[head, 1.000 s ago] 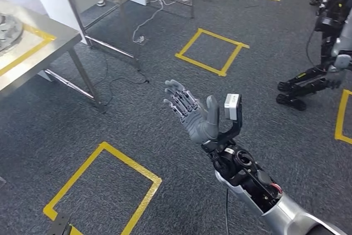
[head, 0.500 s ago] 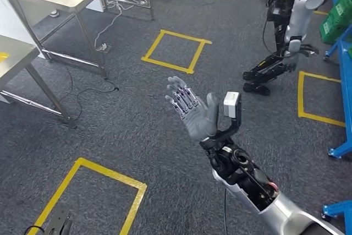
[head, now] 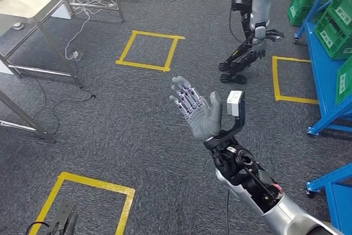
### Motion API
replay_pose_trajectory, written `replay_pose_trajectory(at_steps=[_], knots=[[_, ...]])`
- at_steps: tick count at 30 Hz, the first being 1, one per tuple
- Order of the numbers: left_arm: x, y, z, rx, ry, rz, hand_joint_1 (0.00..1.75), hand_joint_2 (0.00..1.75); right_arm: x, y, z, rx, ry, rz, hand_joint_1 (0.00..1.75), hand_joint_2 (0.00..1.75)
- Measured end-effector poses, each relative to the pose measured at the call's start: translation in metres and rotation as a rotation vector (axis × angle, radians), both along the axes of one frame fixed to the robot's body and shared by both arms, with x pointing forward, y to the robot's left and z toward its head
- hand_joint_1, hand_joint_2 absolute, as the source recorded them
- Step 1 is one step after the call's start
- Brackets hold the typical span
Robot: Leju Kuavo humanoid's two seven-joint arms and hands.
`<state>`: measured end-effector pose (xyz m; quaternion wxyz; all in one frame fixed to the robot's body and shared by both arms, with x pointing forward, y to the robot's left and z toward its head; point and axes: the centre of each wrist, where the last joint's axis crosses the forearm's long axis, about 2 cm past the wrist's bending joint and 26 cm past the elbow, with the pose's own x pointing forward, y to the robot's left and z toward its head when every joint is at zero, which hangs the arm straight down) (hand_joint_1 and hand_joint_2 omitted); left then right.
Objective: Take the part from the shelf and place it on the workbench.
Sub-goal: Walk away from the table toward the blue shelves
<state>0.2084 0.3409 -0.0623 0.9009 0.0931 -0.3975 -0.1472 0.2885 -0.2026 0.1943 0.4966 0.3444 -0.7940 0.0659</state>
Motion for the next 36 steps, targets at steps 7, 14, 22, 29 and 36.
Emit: replay_pose_trajectory(at_steps=[7,14,22,29,36], knots=[[-0.001,-0.001,-0.001,-0.003,0.016,0.000,0.00,0.00,-0.001,0.001,0.001,0.015,0.013,-0.002,0.00,0.00],[0.004,-0.001,0.002,0.001,0.007,0.000,0.00,0.00,-0.004,0.000,-0.005,0.008,0.022,0.001,0.00,0.00],[0.000,-0.006,0.000,-0.005,0.007,-0.012,0.00,0.00,-0.007,0.002,-0.017,-0.052,0.024,0.016,0.00,0.00],[-0.002,-0.007,-0.001,-0.011,0.002,-0.014,0.00,0.00,-0.009,0.002,-0.022,-0.028,0.051,-0.030,0.00,0.00],[-0.007,-0.009,-0.004,-0.012,0.010,-0.013,0.00,0.00,-0.020,0.004,-0.024,-0.013,0.056,-0.087,0.00,0.00]])
